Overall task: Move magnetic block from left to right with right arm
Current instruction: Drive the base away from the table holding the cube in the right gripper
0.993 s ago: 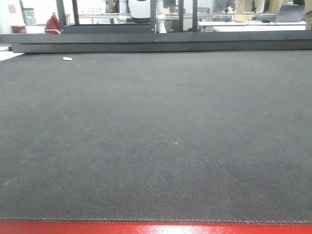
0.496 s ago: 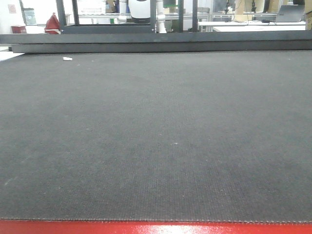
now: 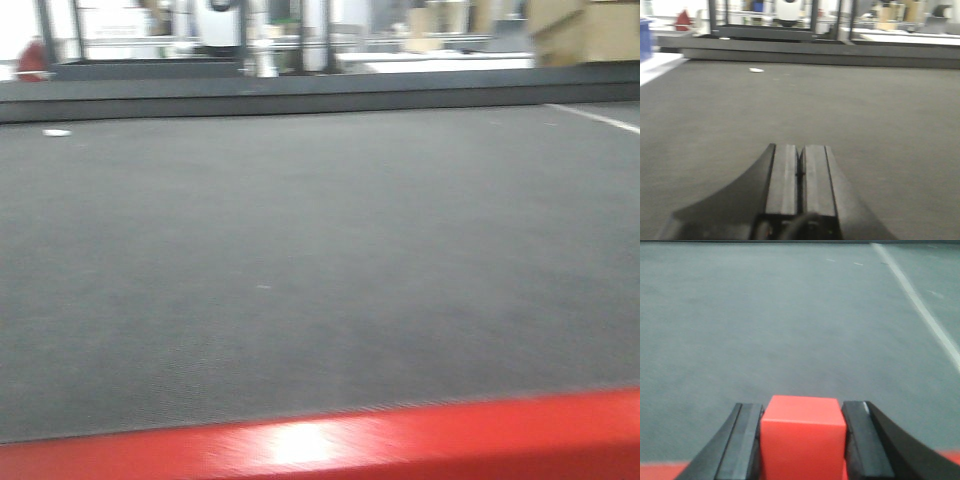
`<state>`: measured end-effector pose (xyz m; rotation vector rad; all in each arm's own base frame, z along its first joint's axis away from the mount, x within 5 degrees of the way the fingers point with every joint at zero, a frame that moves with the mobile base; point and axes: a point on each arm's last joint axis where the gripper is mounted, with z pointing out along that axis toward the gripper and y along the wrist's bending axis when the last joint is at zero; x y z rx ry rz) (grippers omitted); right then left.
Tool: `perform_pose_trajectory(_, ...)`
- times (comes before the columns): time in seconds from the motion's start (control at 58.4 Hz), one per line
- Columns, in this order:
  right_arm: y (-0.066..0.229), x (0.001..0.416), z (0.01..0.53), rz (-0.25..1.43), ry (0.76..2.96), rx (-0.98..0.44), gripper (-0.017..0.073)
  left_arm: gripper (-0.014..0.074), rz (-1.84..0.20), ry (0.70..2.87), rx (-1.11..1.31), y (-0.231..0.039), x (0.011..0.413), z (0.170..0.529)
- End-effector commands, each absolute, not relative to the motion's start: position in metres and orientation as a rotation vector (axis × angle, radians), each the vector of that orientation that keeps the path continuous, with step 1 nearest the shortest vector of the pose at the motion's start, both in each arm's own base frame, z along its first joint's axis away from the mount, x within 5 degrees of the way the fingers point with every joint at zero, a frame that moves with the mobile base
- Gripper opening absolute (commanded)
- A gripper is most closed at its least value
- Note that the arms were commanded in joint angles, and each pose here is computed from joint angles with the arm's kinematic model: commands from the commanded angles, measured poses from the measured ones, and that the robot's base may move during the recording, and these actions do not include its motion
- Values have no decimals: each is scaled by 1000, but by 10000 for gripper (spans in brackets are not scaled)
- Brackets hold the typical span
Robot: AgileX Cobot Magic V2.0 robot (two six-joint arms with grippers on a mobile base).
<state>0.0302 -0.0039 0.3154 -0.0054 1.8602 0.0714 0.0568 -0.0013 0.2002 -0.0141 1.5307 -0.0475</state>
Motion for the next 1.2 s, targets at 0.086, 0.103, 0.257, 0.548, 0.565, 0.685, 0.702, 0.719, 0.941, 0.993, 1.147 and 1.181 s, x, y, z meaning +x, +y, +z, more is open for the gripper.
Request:
perform_pose_trajectory(0.086, -4, 31, 330, 57, 1765, -20, 234, -126, -55, 1442, -24, -1, 55, 206)
perform_pose_trajectory(0.103, -4, 31, 330, 57, 1766, -19, 234, -126, -55, 1442, -24, -1, 55, 206)
perform_pose_trajectory(0.257, -4, 31, 329, 57, 1769, -19, 234, -126, -55, 1442, -24, -1, 55, 206)
perform_pose_trajectory(0.548, -4, 31, 329, 57, 1769, -19, 234, -126, -55, 1442, -24, -1, 55, 206)
perform_pose_trajectory(0.565, -4, 31, 329, 57, 1769, -19, 234, -126, -55, 1442, -24, -1, 55, 206)
perform_pose_trajectory(0.685, -4, 31, 329, 57, 1769, -19, 234, -126, -55, 1442, -24, -1, 55, 206)
perform_pose_trajectory(0.702, -4, 31, 329, 57, 1769, -19, 234, -126, -55, 1442, -24, -1, 55, 206)
perform_pose_trajectory(0.719, -4, 31, 329, 57, 1769, -19, 234, -126, -55, 1442, -24, -1, 55, 206)
perform_pose_trajectory(0.941, -4, 31, 329, 57, 1769, -19, 234, -126, -55, 1442, -24, -1, 55, 206)
perform_pose_trajectory(0.993, -4, 31, 329, 57, 1769, -19, 234, -126, -55, 1442, -24, -1, 55, 206)
perform_pose_trajectory(1.147, -4, 31, 329, 57, 1769, -19, 234, -126, -55, 1442, -24, -1, 55, 206)
perform_pose_trajectory(1.181, -4, 31, 329, 57, 1769, -19, 234, -126, -55, 1442, -24, -1, 55, 206)
